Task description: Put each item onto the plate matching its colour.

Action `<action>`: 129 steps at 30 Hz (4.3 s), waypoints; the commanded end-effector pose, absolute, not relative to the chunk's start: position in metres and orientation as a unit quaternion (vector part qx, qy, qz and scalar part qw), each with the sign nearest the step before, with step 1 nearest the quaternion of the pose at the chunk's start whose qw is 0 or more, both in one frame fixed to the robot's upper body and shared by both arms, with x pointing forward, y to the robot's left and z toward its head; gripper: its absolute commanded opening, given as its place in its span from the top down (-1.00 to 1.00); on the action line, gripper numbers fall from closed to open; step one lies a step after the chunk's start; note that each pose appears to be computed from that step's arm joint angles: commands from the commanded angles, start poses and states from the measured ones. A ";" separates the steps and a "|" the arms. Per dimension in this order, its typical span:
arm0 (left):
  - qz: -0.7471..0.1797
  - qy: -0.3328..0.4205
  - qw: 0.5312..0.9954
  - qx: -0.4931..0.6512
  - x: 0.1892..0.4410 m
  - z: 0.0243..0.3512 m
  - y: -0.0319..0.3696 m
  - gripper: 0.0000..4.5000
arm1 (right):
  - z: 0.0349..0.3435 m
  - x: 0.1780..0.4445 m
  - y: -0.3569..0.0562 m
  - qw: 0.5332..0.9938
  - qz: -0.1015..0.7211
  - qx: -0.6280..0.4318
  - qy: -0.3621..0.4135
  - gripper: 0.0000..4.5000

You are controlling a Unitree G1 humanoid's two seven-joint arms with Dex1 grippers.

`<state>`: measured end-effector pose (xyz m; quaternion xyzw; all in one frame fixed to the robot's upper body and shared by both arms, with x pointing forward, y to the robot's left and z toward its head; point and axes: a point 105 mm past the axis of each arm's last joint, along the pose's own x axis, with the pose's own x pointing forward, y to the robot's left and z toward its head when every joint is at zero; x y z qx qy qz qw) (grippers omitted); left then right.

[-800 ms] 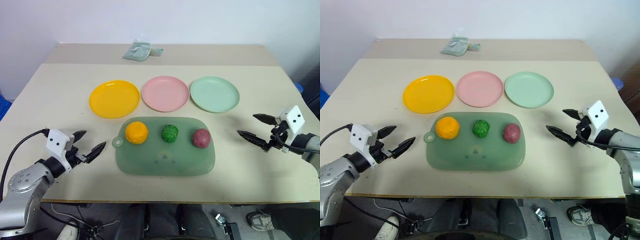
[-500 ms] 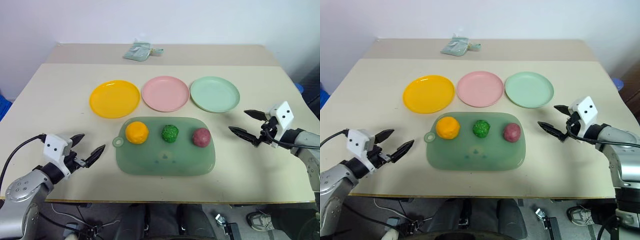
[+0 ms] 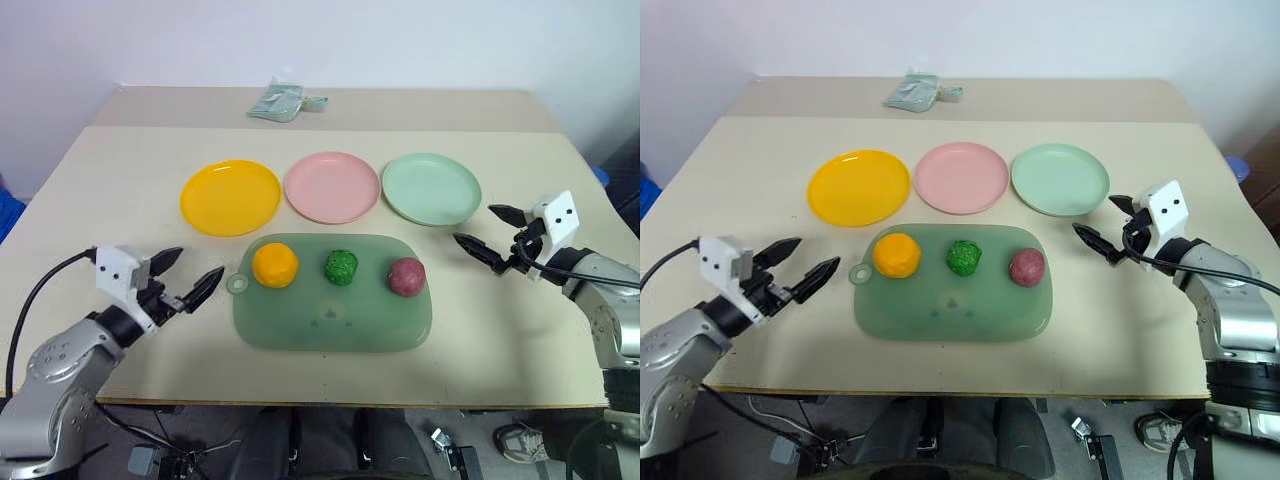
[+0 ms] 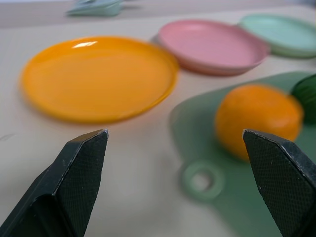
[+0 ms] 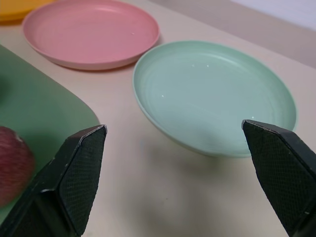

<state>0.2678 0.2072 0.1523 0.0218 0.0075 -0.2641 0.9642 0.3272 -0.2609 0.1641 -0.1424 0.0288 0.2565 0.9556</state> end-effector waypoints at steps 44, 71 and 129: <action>-0.056 -0.027 0.998 0.004 0.395 0.171 0.210 -0.81 | 0.185 0.289 -0.169 0.898 0.418 -0.136 -0.020 -1.00; -0.438 0.024 0.891 0.118 0.252 0.149 0.160 -0.99 | 0.139 0.303 -0.069 0.862 0.451 -0.218 0.073 -1.00; -0.485 0.008 0.870 0.085 0.247 0.144 0.126 -1.00 | 0.129 0.291 -0.179 0.864 0.444 -0.209 0.112 -0.12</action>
